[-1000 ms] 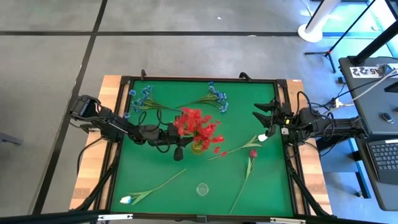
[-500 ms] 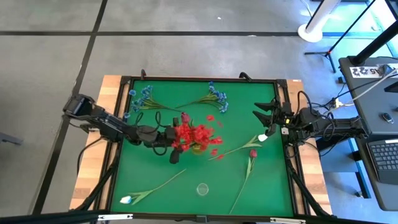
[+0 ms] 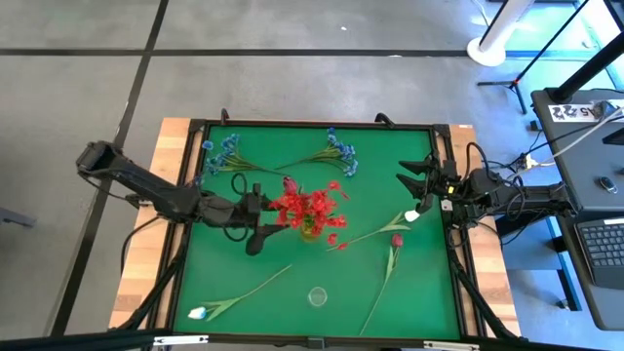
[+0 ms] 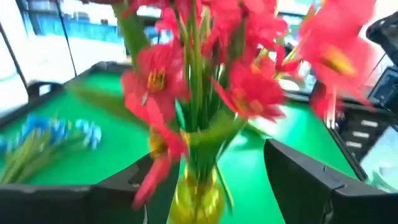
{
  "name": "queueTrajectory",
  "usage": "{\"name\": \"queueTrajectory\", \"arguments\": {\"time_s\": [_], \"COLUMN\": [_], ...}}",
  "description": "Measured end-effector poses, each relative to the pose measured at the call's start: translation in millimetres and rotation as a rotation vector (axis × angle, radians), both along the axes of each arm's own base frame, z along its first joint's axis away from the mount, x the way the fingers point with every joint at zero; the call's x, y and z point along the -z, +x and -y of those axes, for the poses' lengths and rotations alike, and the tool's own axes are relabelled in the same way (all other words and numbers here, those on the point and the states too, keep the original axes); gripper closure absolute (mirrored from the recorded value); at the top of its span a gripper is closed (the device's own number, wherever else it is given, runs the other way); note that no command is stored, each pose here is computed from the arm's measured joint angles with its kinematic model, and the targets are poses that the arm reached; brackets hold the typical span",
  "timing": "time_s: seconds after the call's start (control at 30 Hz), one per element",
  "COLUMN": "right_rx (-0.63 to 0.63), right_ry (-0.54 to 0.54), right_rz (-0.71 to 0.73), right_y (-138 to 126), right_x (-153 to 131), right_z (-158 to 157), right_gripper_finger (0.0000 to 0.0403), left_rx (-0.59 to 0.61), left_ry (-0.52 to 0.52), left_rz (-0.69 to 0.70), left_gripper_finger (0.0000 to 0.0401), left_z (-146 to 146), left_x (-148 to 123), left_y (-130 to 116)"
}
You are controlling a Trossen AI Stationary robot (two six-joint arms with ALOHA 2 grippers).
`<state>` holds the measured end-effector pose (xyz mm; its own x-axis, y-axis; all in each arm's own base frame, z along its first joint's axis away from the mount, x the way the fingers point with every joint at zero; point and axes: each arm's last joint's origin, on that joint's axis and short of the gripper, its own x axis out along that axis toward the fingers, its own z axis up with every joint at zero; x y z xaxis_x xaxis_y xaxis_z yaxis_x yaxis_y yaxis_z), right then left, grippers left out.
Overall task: Sort flowers into vase by color
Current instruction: Put the red flowers into the yellow vase, then put the right blue flowers into the transparent vase
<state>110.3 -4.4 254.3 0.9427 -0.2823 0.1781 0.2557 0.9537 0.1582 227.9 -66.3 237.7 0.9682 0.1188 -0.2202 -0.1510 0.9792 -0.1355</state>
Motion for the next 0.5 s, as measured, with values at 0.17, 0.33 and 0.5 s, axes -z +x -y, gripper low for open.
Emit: {"name": "queueTrajectory", "arguments": {"time_s": [0.17,0.33,0.5], "right_rx": [0.0,0.0,0.0], "right_ry": [0.0,0.0,0.0], "right_rz": [-0.002,-0.002,-0.002], "right_y": [0.0,0.0,0.0], "right_x": [0.2,0.2,0.2], "right_z": [0.0,0.0,0.0], "right_gripper_finger": [0.0205,0.0205,0.0205], "left_rx": [-0.051,-0.248,-0.428], "left_ry": [-0.081,-0.097,-0.038], "left_rz": [-0.107,-0.192,-0.273], "left_gripper_finger": [0.0175,0.0175,0.0175], "left_z": [-3.8,-16.1,-36.8], "left_x": [-1.5,1.5,9.4], "left_y": [-23.6,-45.7,-51.0]}}
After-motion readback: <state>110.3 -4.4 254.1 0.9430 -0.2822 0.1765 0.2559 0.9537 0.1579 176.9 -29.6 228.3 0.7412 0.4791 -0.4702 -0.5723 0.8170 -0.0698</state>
